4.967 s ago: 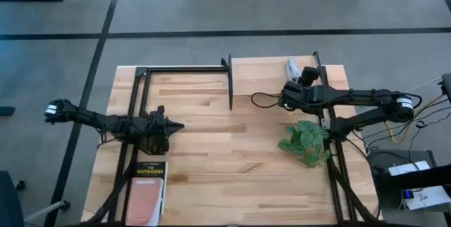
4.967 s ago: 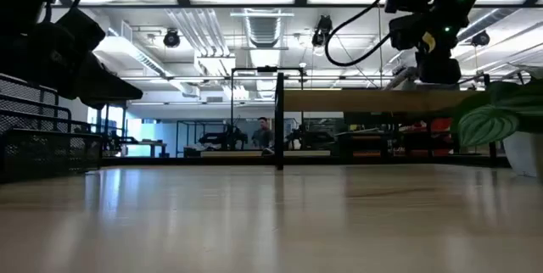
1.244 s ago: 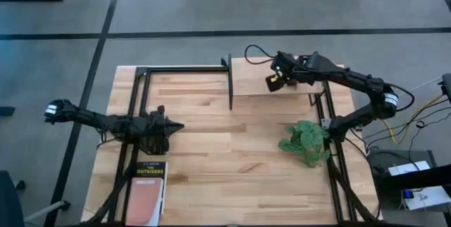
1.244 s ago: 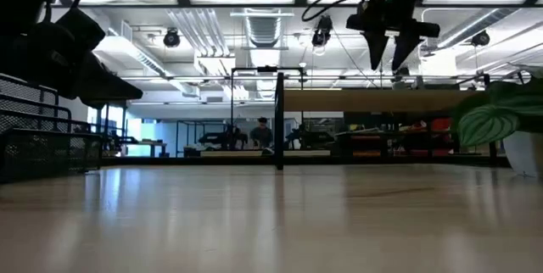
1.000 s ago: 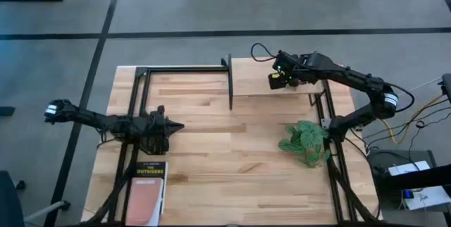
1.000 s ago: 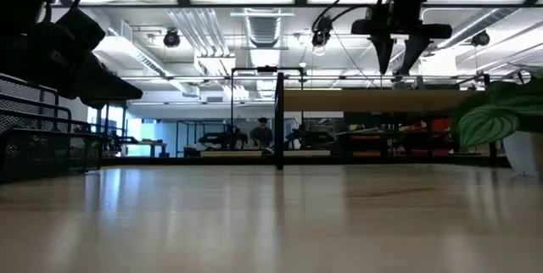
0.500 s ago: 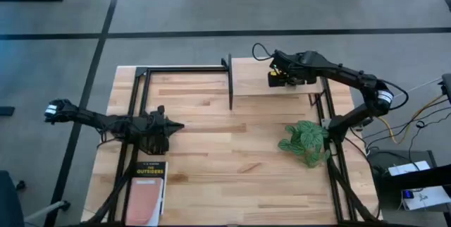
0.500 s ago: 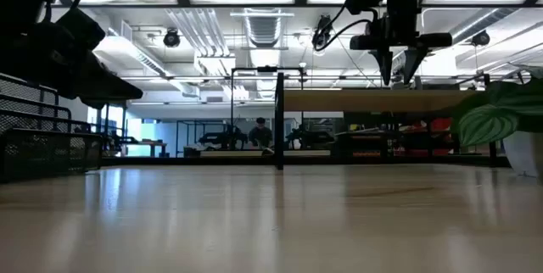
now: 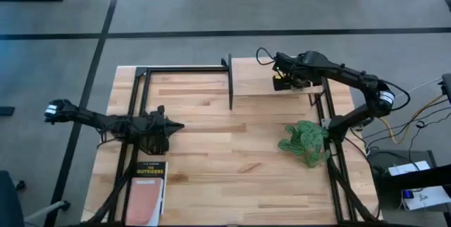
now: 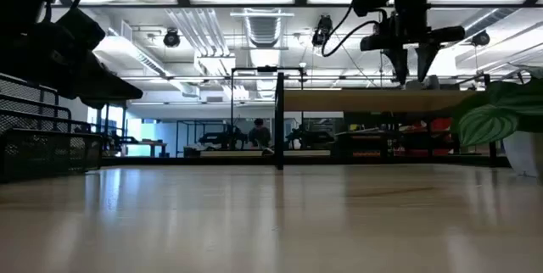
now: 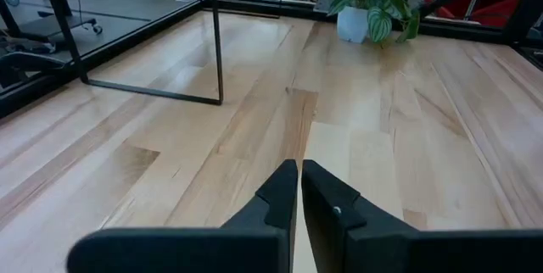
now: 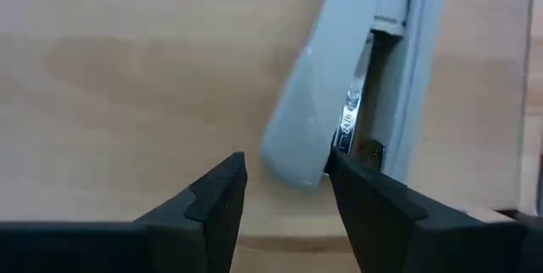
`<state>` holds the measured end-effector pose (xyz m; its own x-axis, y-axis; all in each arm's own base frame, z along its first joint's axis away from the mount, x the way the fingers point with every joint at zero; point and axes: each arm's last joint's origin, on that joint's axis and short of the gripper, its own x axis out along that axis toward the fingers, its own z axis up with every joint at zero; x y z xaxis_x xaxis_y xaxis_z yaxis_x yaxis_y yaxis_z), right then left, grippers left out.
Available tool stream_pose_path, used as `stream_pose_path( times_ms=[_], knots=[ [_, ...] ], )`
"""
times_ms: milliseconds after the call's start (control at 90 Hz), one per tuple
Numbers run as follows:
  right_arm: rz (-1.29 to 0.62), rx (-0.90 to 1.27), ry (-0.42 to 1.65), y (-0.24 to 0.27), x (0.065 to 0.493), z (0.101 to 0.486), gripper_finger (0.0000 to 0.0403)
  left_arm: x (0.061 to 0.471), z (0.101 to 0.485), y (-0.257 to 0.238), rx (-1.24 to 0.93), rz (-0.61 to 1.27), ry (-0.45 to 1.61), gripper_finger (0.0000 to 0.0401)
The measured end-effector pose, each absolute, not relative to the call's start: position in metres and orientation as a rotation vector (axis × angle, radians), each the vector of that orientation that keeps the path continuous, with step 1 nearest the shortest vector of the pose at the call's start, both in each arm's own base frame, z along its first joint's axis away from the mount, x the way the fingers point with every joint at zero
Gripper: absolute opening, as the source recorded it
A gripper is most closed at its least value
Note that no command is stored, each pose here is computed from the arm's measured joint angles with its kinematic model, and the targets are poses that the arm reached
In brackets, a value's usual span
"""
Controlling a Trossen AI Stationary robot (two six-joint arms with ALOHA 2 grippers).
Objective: Stock shelves
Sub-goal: Put the gray stapler on the shelf
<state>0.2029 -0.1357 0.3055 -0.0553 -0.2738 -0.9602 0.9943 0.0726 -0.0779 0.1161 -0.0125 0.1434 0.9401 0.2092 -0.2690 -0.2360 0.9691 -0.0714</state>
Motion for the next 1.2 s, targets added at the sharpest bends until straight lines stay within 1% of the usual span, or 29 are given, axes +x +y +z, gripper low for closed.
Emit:
stream_pose_path(
  times_ms=[233, 489, 667, 822, 1200],
  knots=[
    [-1.325, 0.859, 1.152, -0.133, 0.198, 0.306, 0.0179, 0.116, 0.143, -0.013, -0.103, 0.228, 0.263, 0.0004],
    [-1.333, 0.818, 1.137, -0.135, 0.199, 0.306, 0.0207, 0.116, 0.143, -0.012, -0.103, 0.228, 0.263, 0.0004],
    [-1.378, 0.797, 1.137, -0.136, 0.198, 0.3, 0.0216, 0.116, 0.143, -0.013, -0.103, 0.228, 0.263, 0.0004],
    [-1.384, 0.799, 1.13, -0.136, 0.199, 0.292, 0.021, 0.116, 0.143, -0.013, -0.103, 0.228, 0.263, 0.0004],
    [-1.366, 0.778, 1.129, -0.137, 0.2, 0.279, 0.0176, 0.116, 0.143, -0.013, -0.103, 0.228, 0.263, 0.0004]
  ],
)
